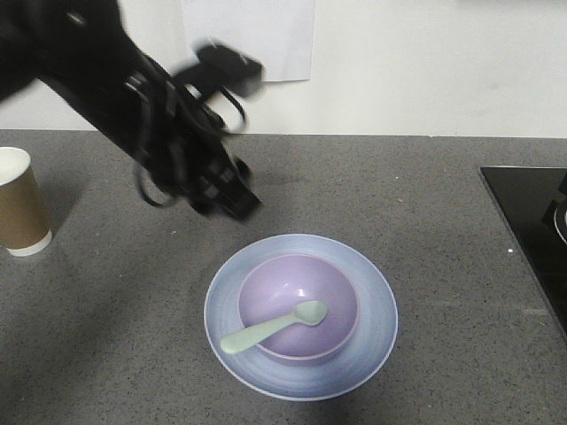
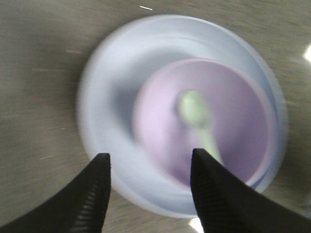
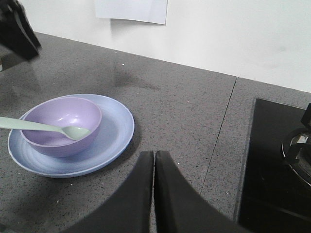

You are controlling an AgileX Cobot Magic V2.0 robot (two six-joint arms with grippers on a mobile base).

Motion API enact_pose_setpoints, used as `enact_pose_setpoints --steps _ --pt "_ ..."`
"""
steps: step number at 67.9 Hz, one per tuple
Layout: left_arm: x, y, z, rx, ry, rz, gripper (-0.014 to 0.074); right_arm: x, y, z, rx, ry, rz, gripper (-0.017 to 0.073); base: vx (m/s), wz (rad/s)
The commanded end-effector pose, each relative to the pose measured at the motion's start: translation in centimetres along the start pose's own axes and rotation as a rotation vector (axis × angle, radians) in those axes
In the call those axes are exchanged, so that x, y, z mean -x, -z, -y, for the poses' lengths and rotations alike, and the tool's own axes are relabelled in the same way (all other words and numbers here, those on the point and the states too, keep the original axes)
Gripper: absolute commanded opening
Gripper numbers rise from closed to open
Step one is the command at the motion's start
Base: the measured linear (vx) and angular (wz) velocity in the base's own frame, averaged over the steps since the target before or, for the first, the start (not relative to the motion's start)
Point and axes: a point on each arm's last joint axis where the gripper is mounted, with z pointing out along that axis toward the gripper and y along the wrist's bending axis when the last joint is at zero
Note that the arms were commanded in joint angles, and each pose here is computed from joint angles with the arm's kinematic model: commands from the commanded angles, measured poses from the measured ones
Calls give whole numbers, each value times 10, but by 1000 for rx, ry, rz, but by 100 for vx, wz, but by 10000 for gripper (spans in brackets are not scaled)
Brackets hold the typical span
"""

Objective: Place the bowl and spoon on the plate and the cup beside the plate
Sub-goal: 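Lower the spoon into the bowl and open the left gripper, then raise the left gripper and move it toward the brown cup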

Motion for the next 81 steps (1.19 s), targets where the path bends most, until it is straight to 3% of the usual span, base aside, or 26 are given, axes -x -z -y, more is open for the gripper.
enact_pose_setpoints --steps 1,6,11,32,38,48,55,65,81 --pt "-8 66 -8 239 27 120 370 12 -1 0 -11 9 62 -6 0 0" --pt "-19 96 -18 424 63 165 370 12 -1 0 -11 7 62 -6 0 0" --pt "-33 132 -26 557 125 239 366 12 -1 0 -11 7 62 -6 0 0" --pt "-110 244 -51 979 385 421 321 13 -1 -2 12 -10 70 -6 0 0" --pt "-123 261 -54 1051 436 460 315 13 -1 -3 21 -16 70 -6 0 0" --pt "-126 268 -64 1117 467 501 298 13 -1 -3 25 -19 71 -6 0 0" --pt "-122 259 -80 1117 502 477 276 13 -1 -3 27 -20 71 -6 0 0" --pt "-110 235 -111 1068 544 440 248 13 -1 -3 26 -20 65 -6 0 0" --pt "-99 191 -154 918 597 376 241 12 -1 -3 29 -22 56 -6 0 0"
